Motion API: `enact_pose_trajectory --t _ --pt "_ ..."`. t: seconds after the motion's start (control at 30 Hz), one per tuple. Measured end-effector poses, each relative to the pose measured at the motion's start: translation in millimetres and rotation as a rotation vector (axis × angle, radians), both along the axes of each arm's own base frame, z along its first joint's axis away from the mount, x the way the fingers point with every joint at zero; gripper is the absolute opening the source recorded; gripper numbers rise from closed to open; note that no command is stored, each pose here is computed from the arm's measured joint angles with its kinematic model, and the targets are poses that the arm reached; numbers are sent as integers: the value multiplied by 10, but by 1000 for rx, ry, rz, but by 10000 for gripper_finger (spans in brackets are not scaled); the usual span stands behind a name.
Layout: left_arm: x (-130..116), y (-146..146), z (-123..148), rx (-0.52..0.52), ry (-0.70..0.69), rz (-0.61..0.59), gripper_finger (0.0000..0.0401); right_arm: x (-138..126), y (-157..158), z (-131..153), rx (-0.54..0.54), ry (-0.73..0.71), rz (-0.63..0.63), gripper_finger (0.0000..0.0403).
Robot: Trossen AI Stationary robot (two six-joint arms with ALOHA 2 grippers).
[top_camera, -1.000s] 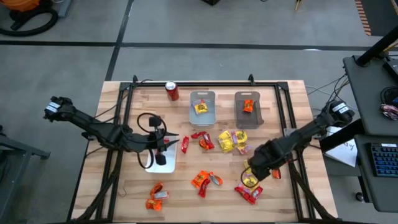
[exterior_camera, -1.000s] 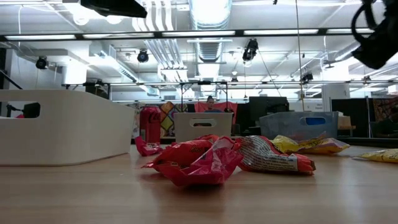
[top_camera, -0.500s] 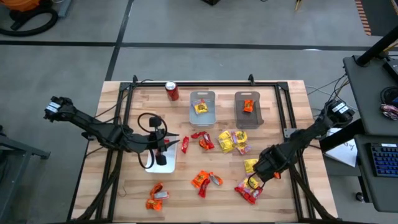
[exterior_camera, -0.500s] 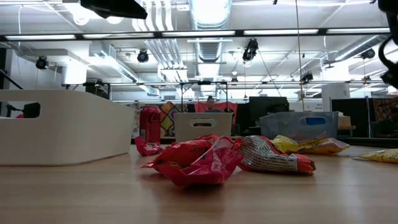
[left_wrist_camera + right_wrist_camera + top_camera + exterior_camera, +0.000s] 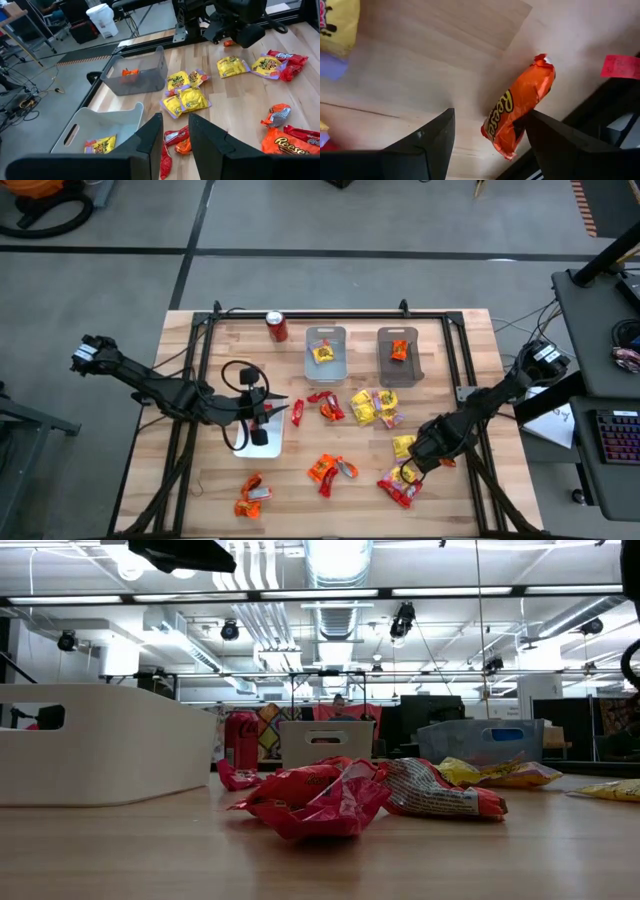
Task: Sort candy
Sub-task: Put the orange candy into the black bin
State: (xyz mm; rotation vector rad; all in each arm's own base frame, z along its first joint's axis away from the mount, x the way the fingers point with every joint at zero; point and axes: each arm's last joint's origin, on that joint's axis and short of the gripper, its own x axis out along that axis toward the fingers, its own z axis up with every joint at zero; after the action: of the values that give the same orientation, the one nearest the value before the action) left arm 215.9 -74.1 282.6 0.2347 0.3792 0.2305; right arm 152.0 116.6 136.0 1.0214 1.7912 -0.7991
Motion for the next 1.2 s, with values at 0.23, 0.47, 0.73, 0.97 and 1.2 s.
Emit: enact_pose_trajectory --t 0.23,0.47,0.73,0.97,1.2 --pt "0 0 0 -7 -2 3 77 -6 -6 -10 -3 -7 14 165" --pt "0 0 0 -24 -7 9 77 1 0 11 22 -22 44 55" --pt "0 0 1 -32 -10 12 77 121 75 272 80 -127 66 17" --pt "1 -1 1 -55 -17 20 77 259 78 547 1 -290 74 17" --pt "3 -2 4 -63 -24 22 77 523 -85 770 -168 -521 168 17"
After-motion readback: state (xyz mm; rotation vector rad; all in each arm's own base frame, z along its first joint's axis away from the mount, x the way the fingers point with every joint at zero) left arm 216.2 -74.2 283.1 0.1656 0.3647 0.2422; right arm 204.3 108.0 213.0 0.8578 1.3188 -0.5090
